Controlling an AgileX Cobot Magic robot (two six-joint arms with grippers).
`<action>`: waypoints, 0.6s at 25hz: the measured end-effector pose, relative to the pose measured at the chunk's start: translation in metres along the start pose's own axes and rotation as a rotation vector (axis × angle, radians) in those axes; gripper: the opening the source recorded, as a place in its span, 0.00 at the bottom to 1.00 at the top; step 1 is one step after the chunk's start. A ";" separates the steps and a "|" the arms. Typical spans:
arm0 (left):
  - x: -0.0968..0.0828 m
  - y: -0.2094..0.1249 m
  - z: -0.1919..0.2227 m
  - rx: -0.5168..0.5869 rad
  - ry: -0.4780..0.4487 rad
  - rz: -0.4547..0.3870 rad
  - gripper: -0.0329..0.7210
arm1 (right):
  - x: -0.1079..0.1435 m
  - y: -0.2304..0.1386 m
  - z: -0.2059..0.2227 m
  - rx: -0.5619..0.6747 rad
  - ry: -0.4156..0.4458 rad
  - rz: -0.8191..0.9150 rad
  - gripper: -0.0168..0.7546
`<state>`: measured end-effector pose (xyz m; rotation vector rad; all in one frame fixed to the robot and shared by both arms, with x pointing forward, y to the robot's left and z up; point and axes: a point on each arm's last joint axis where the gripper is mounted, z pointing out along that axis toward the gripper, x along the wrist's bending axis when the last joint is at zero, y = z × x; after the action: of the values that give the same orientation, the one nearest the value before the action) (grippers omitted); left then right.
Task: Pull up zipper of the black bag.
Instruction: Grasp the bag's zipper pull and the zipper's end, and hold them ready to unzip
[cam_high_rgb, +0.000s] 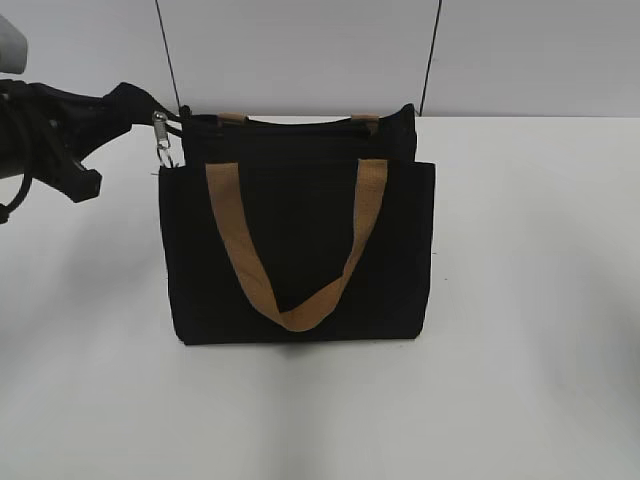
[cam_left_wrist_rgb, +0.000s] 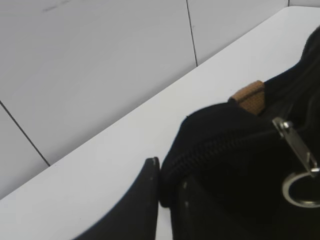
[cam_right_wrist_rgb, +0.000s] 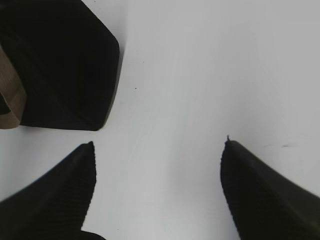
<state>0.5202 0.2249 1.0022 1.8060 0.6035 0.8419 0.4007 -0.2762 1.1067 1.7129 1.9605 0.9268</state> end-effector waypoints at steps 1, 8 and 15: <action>0.000 0.000 0.000 -0.003 -0.001 0.000 0.07 | 0.003 0.004 0.007 0.008 0.016 0.000 0.78; 0.000 0.001 0.000 -0.012 -0.003 -0.006 0.07 | 0.065 0.029 0.061 0.083 0.132 -0.066 0.78; 0.000 0.002 0.000 -0.027 0.003 -0.034 0.07 | 0.167 0.056 0.112 0.122 0.259 -0.156 0.76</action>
<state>0.5204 0.2243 1.0046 1.7656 0.6199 0.8261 0.4844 -0.0858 1.0887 1.5385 2.3241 1.0348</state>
